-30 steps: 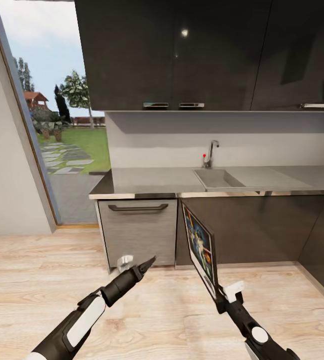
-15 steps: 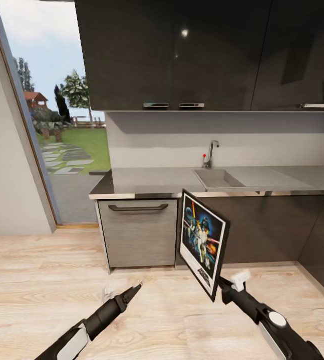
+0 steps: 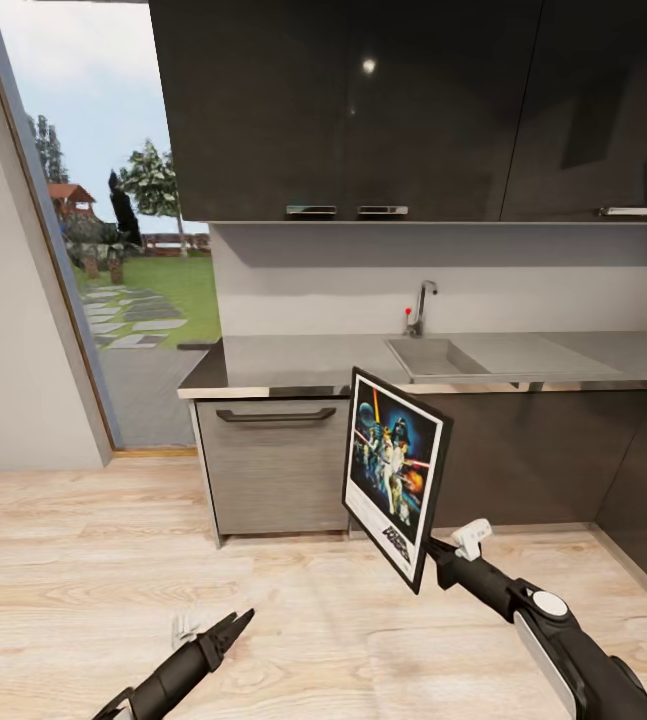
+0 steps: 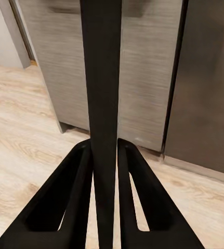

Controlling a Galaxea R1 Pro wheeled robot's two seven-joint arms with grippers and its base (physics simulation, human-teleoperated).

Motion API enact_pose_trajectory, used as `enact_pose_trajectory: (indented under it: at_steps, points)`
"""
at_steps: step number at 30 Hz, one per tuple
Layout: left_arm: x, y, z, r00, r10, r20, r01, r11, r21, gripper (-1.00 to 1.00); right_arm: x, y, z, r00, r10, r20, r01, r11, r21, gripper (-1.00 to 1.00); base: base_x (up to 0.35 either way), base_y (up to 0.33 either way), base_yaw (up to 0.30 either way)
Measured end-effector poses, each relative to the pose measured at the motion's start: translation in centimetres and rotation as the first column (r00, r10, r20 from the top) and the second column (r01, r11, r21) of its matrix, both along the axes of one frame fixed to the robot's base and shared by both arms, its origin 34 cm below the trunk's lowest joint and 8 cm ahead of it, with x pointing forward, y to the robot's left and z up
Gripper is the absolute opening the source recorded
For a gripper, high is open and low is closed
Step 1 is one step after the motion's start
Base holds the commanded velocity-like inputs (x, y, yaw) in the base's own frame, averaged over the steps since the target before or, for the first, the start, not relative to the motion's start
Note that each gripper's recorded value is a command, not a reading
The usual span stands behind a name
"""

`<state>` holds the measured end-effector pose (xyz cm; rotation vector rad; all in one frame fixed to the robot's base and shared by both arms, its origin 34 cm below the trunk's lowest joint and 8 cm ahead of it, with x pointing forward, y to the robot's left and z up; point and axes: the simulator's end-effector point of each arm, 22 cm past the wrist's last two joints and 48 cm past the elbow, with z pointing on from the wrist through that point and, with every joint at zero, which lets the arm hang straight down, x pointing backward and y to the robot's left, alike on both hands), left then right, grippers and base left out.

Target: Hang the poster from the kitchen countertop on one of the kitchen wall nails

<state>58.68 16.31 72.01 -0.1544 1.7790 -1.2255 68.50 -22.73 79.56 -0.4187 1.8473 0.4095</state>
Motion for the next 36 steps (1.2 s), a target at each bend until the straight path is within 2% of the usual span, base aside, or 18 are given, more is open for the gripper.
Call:
enact_pose_trajectory:
  at_steps: [7, 15, 24, 36]
  points:
    - [0.0, 2.7, -0.3, 1.000, 0.019, 0.002, -0.019, 0.999, 0.034, 1.00, 0.0, -0.1, 0.1, 1.000, 0.003, -0.001, -0.003, 1.000, -0.002, -1.00, 0.000, 0.000, 0.114]
    - [0.1, 3.3, 0.5, 0.999, 0.021, 0.026, -0.021, 1.000, 0.010, 1.00, 0.0, -0.1, 0.2, 1.000, 0.003, -0.001, -0.003, 1.000, -0.002, -1.00, 0.000, 0.000, 0.037]
    - [0.1, 3.4, 0.6, 0.999, 0.025, 0.025, -0.025, 1.000, 0.007, 1.00, 0.0, -0.1, 0.2, 1.000, 0.003, -0.004, -0.003, 1.000, -0.002, -1.00, 0.000, 0.000, 0.001]
    - [0.3, 3.7, 2.6, 0.999, 0.036, 0.023, -0.036, 0.999, 0.005, 1.00, 0.1, -0.1, 2.2, 1.000, 0.003, -0.002, -0.003, 1.000, -0.001, -1.00, 0.000, 0.000, 0.000]
